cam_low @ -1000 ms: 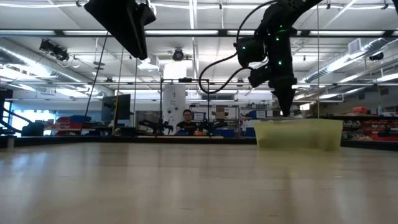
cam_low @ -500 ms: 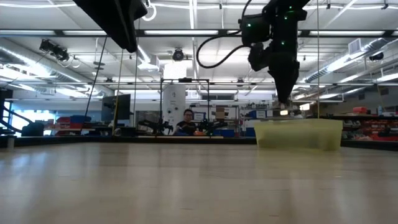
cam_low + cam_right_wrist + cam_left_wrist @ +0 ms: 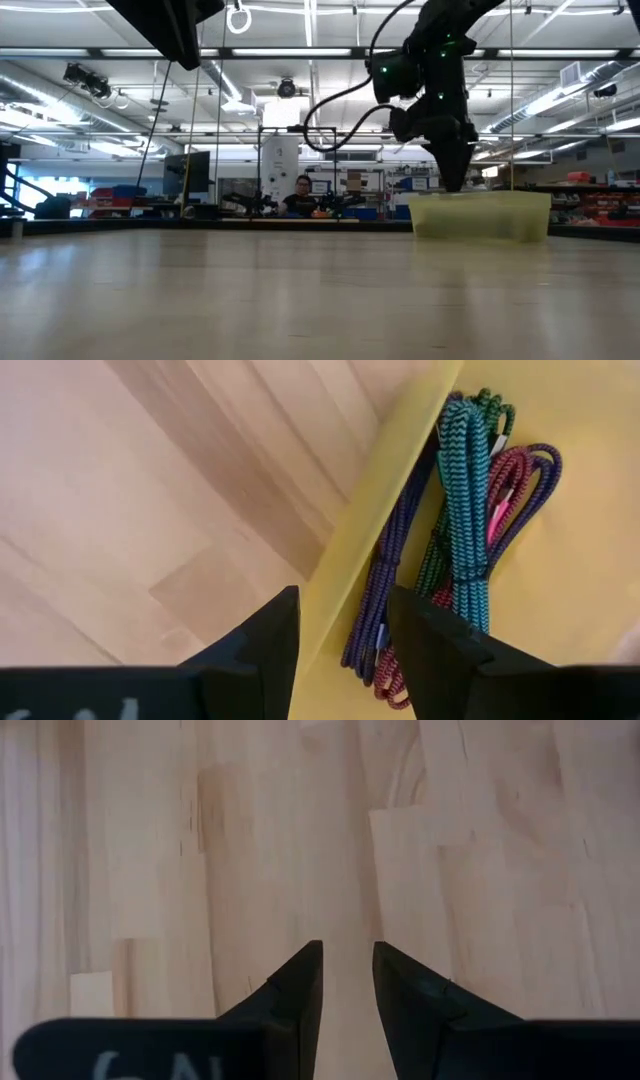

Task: Pick and place USB-C Cables
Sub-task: Move the yellow bin to the center of the table

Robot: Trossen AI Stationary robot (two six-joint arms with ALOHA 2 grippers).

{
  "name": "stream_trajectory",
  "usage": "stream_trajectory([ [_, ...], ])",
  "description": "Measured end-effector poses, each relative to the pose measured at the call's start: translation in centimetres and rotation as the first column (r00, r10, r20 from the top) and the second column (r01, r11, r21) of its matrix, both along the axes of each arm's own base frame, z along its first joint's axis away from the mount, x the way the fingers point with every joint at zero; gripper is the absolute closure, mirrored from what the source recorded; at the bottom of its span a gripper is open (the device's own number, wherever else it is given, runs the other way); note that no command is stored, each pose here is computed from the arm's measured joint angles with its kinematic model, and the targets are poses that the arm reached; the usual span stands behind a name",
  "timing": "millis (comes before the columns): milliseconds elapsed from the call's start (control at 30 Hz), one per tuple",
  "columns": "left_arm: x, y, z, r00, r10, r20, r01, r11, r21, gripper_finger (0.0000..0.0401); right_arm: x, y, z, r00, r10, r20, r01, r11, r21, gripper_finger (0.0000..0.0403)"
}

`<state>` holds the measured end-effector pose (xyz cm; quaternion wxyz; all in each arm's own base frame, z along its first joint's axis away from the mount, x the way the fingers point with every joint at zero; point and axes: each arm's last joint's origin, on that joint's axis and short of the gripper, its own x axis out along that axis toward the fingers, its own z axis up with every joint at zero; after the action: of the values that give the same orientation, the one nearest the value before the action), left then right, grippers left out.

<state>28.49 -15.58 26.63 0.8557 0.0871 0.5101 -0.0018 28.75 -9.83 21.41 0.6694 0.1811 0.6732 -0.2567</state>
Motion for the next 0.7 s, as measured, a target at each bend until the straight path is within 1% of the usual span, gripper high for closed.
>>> stream_trajectory([
  [233,0.0,-0.1,0.0,1.000,0.018,0.008,-0.018,1.000,-0.014,0.0303,0.6,-0.9,-1.9,0.999,-0.002,-0.048,0.002,1.000,0.011,0.0244],
  [300,-0.1,-0.3,0.0,1.000,0.013,0.008,-0.013,1.000,-0.014,0.0303,0.8,-1.1,-2.5,0.998,0.027,-0.055,-0.026,1.000,0.016,0.0246],
  [367,-0.2,-0.4,0.0,1.000,0.008,0.008,-0.008,1.000,-0.015,0.0303,1.1,-0.9,-2.9,0.996,0.065,-0.065,-0.064,0.998,0.022,0.0257],
  [467,-0.2,-0.5,0.0,1.000,0.004,0.007,-0.004,1.000,-0.014,0.0303,1.5,-0.1,-3.1,0.989,0.131,-0.066,-0.130,0.991,0.013,0.0296],
  [600,-0.2,-0.4,0.0,1.000,0.012,0.013,-0.012,1.000,0.002,0.0303,2.2,1.5,-2.9,0.980,0.196,-0.036,-0.197,0.980,-0.002,0.0379],
  [633,-0.2,-0.4,0.0,1.000,0.013,0.014,-0.013,1.000,0.002,0.0303,2.4,1.9,-2.8,0.976,0.215,-0.025,-0.215,0.977,-0.006,0.0389],
  [700,-0.2,-0.4,0.0,1.000,0.013,0.013,-0.013,1.000,0.002,0.0303,3.1,2.8,-2.7,0.970,0.244,0.018,-0.243,0.970,-0.022,0.0390],
])
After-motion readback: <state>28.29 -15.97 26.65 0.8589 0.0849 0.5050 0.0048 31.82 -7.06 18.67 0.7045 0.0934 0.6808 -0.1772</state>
